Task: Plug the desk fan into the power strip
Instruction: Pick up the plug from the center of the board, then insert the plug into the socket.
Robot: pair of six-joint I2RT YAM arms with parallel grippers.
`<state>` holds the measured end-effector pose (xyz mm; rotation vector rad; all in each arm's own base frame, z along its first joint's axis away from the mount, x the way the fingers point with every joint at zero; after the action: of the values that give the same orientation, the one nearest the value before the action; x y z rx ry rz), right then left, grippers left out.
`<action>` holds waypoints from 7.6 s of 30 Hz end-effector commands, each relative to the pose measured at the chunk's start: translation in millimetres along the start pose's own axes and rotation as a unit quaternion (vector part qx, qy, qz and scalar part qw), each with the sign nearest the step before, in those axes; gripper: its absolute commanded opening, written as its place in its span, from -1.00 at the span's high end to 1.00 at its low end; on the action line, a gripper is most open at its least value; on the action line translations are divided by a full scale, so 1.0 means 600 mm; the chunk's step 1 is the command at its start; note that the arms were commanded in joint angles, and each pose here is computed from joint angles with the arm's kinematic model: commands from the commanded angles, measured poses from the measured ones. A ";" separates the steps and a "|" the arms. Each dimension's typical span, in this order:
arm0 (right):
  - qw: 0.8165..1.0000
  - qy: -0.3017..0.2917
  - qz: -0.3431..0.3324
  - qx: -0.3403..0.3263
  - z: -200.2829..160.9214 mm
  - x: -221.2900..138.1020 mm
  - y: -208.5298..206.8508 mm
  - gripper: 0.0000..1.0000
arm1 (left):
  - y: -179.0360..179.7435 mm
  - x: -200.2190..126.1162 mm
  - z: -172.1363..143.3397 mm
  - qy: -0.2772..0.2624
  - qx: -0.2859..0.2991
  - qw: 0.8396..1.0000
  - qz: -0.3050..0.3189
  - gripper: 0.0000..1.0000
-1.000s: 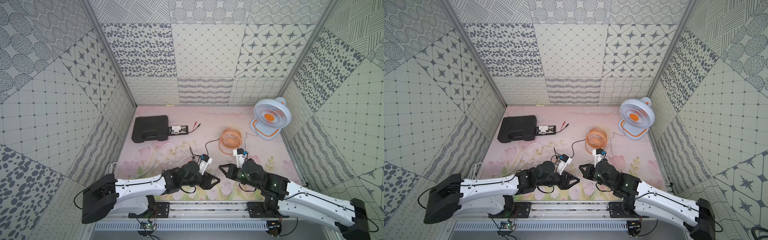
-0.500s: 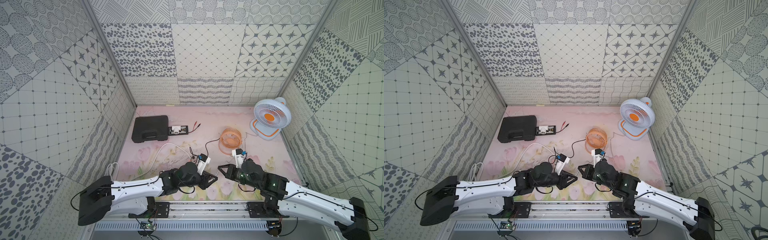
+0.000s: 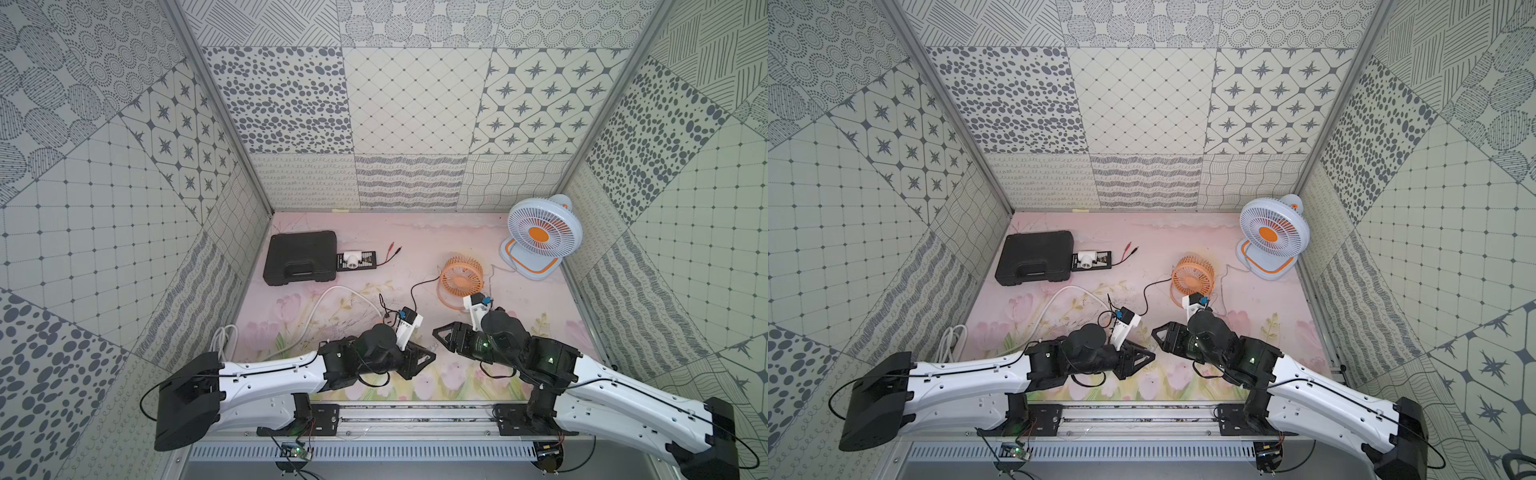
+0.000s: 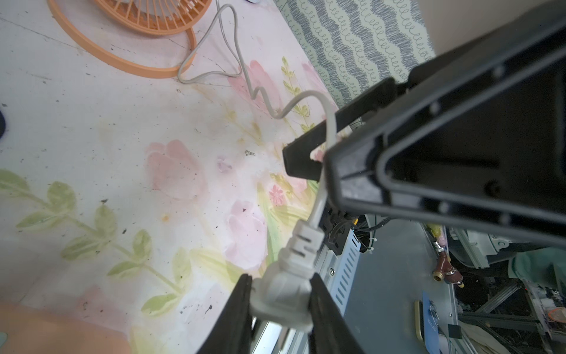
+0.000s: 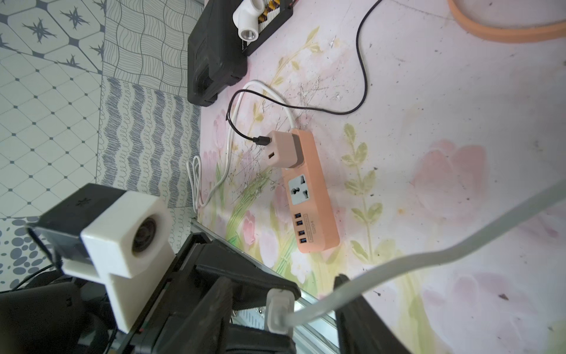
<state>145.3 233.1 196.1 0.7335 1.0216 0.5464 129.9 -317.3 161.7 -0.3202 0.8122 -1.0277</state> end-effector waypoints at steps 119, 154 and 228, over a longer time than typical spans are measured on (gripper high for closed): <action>0.942 -0.010 -0.103 -0.319 -0.056 0.173 0.038 1.00 | 0.197 -0.080 -0.048 0.009 -0.313 0.934 0.170 0.09; 0.946 0.022 -0.114 -0.303 -0.043 0.245 -0.005 1.00 | 0.253 -0.064 -0.052 0.005 -0.363 0.906 0.216 0.37; 0.918 0.036 -0.182 -0.350 -0.113 0.267 -0.009 1.00 | 0.233 -0.074 -0.048 -0.043 -0.363 0.921 0.137 0.37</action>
<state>165.6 354.2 89.0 -0.1045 0.8559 0.5256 187.4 -197.4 68.1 -0.8106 1.1280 -0.3252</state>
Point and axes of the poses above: each gripper's point midway between its finger pads, its own x axis out along the fingers, its own y axis along the line the jaws close on, z = x × y, the point moved 2 cm from there along -x, back along the fingers, and after that the axes turned 1 degree about x, right-handed, at the moved point
